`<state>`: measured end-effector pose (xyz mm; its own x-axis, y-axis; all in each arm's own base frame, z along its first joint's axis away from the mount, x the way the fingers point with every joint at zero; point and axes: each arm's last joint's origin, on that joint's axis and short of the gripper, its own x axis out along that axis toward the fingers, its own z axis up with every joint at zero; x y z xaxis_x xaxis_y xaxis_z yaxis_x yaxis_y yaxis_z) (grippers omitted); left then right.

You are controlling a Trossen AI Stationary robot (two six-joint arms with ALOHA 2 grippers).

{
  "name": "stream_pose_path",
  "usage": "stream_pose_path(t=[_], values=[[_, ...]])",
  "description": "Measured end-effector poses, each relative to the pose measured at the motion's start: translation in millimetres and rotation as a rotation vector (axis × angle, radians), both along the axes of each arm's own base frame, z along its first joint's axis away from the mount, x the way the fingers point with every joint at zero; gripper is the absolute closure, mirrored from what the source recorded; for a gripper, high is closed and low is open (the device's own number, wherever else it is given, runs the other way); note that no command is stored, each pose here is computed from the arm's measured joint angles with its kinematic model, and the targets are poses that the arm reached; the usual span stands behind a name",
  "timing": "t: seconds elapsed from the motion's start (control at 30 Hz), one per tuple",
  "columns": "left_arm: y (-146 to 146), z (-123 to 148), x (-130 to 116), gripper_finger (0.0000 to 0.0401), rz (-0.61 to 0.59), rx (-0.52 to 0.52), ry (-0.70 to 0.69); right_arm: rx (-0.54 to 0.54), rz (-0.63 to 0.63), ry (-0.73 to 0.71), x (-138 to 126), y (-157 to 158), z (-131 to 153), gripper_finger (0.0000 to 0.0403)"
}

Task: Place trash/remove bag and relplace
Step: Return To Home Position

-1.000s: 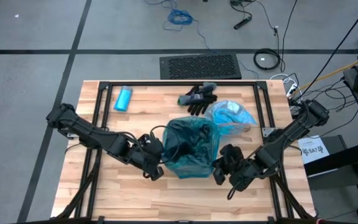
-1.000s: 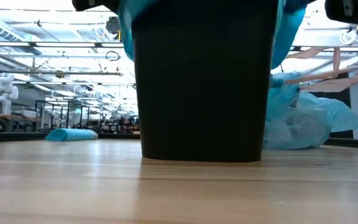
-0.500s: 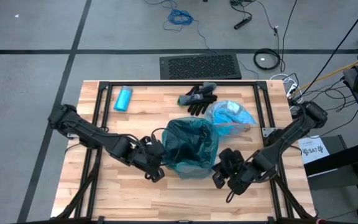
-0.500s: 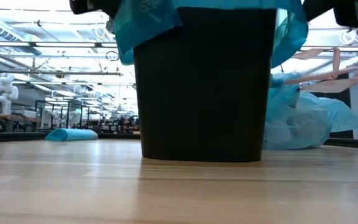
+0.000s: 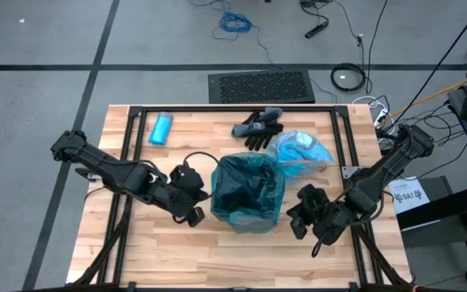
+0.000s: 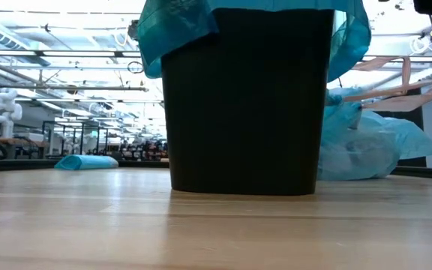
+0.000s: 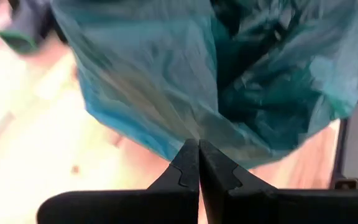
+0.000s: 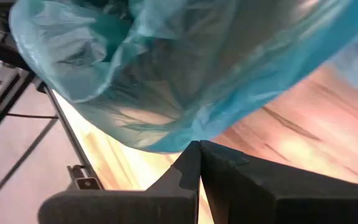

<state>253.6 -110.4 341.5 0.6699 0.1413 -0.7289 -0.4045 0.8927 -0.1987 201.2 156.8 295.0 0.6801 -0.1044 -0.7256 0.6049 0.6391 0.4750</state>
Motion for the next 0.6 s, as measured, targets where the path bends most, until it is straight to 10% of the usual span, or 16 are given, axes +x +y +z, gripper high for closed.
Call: stream_pose_path(t=[0.6], values=[[3.2,27.5,-28.8,0.0399,-0.067,0.146,-0.169,-0.069,-0.029,0.067,-18.5,-16.9,5.9,0.0403]])
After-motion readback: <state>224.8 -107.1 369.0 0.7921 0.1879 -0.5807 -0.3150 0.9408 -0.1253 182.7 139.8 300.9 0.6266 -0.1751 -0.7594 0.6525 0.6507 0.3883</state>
